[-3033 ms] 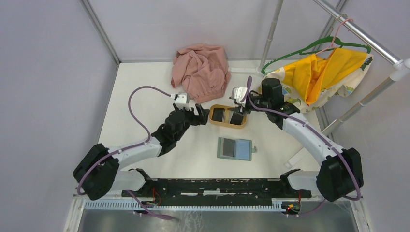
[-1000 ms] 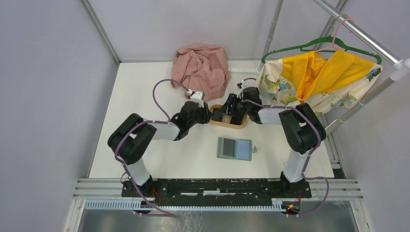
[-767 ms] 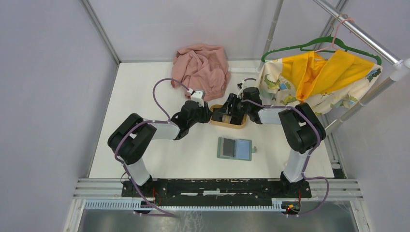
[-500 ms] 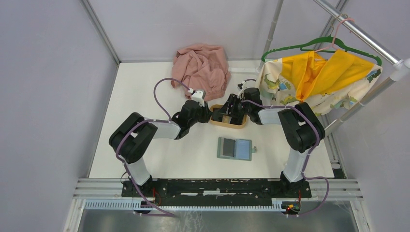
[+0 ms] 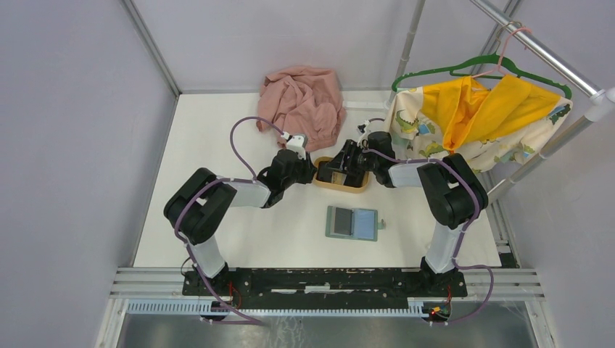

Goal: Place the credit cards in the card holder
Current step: Pick up the credit card from the storage box.

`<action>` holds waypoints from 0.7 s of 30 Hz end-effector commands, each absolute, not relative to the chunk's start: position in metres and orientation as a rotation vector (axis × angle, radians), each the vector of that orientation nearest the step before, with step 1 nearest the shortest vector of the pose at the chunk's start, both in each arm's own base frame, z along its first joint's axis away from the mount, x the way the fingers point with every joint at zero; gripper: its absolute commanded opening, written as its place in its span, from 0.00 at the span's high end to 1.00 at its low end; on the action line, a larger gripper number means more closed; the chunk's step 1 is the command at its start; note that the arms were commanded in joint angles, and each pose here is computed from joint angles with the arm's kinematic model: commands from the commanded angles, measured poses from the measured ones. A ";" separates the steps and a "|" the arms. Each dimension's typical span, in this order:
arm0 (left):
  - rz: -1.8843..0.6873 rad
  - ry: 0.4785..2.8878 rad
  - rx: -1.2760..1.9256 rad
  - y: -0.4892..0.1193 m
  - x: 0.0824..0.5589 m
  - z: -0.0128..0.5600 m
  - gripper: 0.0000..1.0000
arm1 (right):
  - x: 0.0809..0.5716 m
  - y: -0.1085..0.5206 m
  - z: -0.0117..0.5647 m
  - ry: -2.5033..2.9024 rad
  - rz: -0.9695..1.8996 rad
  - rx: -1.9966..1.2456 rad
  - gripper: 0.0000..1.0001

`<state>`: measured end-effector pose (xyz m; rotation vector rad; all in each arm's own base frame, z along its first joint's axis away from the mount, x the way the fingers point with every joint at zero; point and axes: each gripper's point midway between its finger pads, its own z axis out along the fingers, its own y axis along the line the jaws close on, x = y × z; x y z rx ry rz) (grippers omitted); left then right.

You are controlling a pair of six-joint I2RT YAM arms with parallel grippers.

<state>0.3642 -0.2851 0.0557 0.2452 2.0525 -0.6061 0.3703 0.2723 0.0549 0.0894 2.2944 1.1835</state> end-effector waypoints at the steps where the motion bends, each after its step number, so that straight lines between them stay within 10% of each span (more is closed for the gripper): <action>1: -0.657 1.983 0.340 -0.303 0.369 0.074 0.72 | 0.365 0.289 0.073 2.231 1.309 0.024 0.48; 21: -0.702 1.979 0.376 -0.311 0.366 0.074 0.73 | 0.364 0.290 0.067 2.237 1.313 0.012 0.53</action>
